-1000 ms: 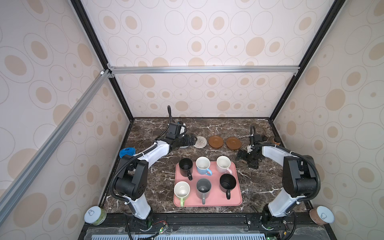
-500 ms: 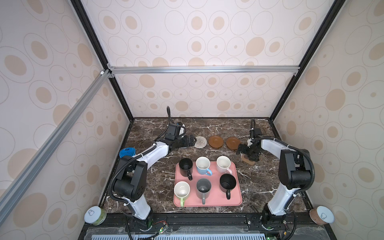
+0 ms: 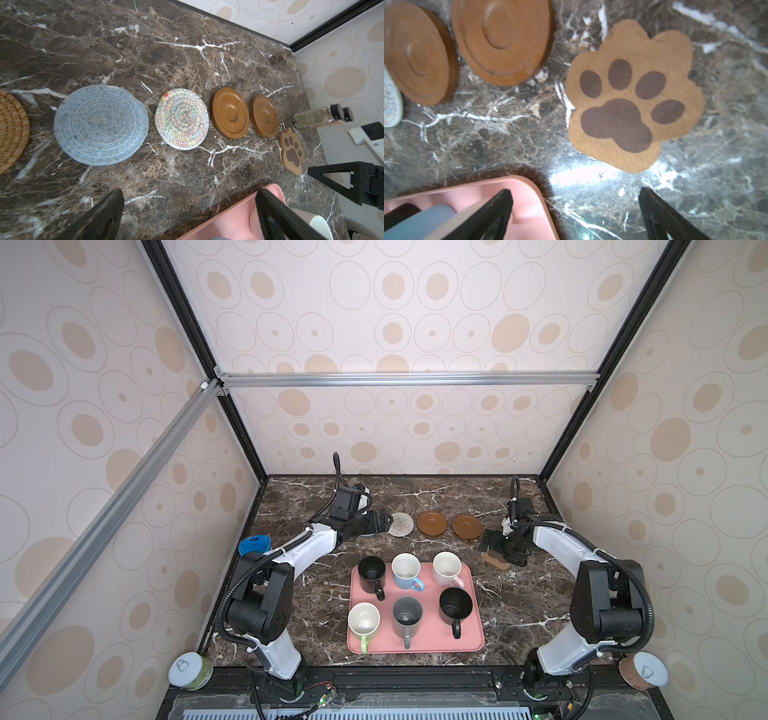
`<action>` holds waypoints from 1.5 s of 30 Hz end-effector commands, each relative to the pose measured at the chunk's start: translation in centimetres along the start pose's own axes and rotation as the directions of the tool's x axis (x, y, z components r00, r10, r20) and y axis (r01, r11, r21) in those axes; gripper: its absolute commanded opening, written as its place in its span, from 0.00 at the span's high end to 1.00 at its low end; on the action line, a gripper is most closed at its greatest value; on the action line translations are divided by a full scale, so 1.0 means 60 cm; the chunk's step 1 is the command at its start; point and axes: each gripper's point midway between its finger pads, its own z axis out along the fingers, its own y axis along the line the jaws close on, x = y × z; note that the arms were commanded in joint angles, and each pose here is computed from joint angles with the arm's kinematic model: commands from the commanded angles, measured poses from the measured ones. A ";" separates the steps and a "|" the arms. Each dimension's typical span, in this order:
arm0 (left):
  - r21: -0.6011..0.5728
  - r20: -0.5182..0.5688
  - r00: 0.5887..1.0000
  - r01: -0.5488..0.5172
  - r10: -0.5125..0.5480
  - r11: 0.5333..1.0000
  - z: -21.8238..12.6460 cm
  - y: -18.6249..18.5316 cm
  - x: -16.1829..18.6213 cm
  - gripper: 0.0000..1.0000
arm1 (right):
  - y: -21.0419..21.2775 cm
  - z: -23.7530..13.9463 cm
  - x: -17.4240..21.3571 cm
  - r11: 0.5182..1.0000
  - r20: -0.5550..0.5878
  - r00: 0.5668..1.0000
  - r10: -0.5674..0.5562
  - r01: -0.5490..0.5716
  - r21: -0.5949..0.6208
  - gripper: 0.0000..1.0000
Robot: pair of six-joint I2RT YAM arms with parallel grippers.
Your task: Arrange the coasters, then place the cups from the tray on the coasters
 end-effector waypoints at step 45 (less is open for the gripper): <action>0.003 0.042 0.999 0.001 -0.001 1.000 -0.030 -0.001 -0.014 0.00 | -0.022 0.102 -0.095 0.976 -0.100 0.987 -0.125 0.140 0.168 0.12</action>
